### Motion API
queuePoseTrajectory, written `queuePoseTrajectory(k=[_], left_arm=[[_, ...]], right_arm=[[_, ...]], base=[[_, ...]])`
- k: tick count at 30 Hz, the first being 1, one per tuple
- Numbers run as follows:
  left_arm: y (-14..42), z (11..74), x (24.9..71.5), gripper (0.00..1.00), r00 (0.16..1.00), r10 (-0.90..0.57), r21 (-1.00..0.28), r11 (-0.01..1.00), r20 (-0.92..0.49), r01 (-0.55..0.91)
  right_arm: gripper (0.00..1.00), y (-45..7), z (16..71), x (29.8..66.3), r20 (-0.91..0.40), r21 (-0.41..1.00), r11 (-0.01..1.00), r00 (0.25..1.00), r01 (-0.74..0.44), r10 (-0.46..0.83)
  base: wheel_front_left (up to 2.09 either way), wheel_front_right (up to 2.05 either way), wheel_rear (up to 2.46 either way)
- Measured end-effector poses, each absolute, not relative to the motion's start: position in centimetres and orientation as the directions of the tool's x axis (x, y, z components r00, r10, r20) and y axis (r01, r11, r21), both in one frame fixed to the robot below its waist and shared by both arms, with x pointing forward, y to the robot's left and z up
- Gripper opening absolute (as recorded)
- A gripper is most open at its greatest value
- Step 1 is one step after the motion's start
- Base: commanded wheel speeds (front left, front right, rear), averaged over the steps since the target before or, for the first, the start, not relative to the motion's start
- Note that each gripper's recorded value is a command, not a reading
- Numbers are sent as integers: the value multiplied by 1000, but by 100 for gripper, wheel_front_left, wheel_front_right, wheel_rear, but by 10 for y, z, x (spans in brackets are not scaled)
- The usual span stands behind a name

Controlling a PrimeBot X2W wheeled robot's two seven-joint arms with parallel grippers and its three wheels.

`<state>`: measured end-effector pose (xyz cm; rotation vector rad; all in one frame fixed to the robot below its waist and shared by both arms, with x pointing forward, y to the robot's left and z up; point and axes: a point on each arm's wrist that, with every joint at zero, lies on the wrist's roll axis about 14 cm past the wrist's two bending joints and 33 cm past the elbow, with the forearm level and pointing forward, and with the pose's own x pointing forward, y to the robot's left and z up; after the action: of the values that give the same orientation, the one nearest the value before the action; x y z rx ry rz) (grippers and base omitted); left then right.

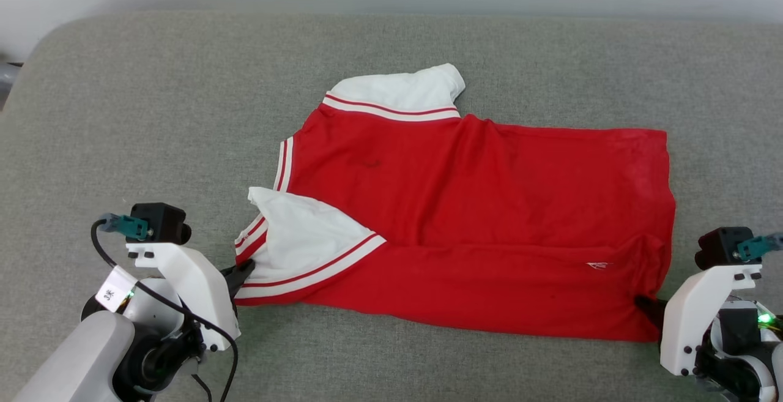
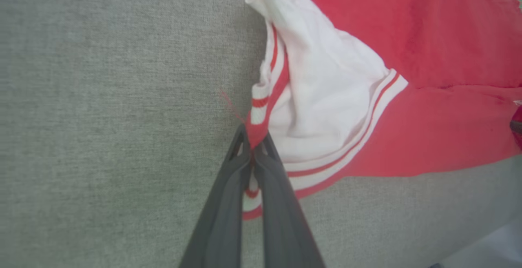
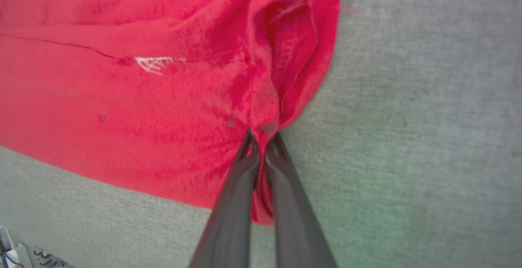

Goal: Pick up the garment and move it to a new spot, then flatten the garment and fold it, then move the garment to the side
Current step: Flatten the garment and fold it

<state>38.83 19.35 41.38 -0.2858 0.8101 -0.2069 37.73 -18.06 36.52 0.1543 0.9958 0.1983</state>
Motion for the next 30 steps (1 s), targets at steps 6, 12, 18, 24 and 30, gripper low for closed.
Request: queuePoseTrajectory(k=[6, 12, 18, 24, 30], left_arm=[[194, 431, 387, 0, 731, -281, -328, 941, -622, 84], [197, 441, 371, 0, 762, -257, -320, 945, -594, 70], [202, 445, 344, 0, 780, -229, -325, 945, -583, 34], [205, 435, 306, 0, 762, -206, -350, 936, -614, -29], [202, 417, 282, 0, 734, -200, -381, 920, -649, -87]], right_arm=[[0, -179, 394, 387, -758, 195, 971, 606, -140, 240], [0, -177, 421, 385, -710, 180, 969, 659, -171, 248], [0, -178, 432, 364, -695, 185, 967, 673, -175, 255], [0, -183, 428, 330, -710, 201, 968, 659, -149, 249], [0, -185, 411, 302, -741, 239, 967, 627, -90, 241]], base=[[0, 0, 0], [0, 0, 0], [0, 0, 0], [0, 0, 0], [0, 0, 0]])
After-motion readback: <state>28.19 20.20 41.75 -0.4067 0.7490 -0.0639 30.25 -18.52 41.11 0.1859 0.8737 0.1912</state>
